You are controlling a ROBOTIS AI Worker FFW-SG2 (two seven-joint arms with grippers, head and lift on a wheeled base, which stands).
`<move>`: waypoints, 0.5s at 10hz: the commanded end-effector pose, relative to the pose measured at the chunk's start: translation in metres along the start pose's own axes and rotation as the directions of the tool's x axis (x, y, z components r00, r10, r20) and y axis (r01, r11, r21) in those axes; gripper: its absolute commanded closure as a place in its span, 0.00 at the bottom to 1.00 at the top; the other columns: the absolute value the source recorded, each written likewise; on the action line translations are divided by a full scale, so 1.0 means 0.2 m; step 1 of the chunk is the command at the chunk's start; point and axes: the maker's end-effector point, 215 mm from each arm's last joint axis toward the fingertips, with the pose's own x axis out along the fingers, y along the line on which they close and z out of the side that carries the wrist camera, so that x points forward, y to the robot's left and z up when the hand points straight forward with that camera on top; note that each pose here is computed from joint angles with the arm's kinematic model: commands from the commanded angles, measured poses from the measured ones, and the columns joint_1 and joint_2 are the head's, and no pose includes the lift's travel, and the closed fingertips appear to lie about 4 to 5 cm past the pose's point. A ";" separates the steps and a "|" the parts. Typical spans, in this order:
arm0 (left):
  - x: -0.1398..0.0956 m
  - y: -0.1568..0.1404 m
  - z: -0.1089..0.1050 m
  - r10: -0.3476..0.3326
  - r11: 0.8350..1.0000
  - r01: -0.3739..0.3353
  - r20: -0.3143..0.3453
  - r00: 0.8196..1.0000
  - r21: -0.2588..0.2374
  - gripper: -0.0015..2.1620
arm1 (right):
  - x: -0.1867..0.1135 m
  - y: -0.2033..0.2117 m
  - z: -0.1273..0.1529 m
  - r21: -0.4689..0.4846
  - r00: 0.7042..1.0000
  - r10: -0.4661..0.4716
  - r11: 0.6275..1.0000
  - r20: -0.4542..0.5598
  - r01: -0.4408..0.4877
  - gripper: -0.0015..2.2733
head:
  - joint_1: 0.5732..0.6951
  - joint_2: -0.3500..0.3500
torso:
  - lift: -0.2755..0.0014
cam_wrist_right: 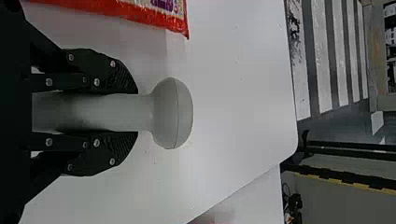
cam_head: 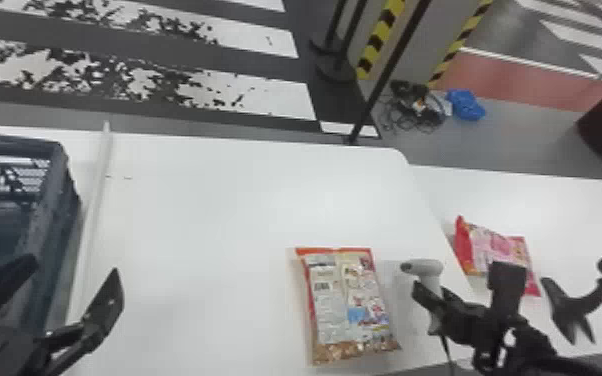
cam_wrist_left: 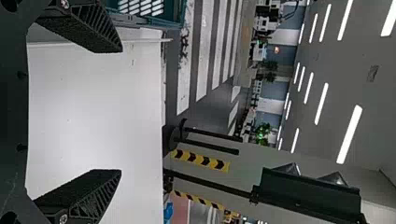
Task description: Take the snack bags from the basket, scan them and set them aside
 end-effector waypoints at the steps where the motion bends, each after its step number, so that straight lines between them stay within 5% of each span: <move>1: 0.00 0.00 -0.02 -0.012 1.000 0.012 -0.035 0.999 0.001 0.03 | -0.15 0.16 0.11 -0.003 0.998 0.028 1.000 0.060 -0.028 0.99 | 1.00 0.00 | 0.72; 5: -0.04 -0.02 0.08 0.003 1.000 -0.003 -0.020 1.000 0.009 0.03 | -0.45 0.51 0.30 -0.006 0.981 0.135 0.991 0.138 -0.136 0.99 | 1.00 0.00 | 0.72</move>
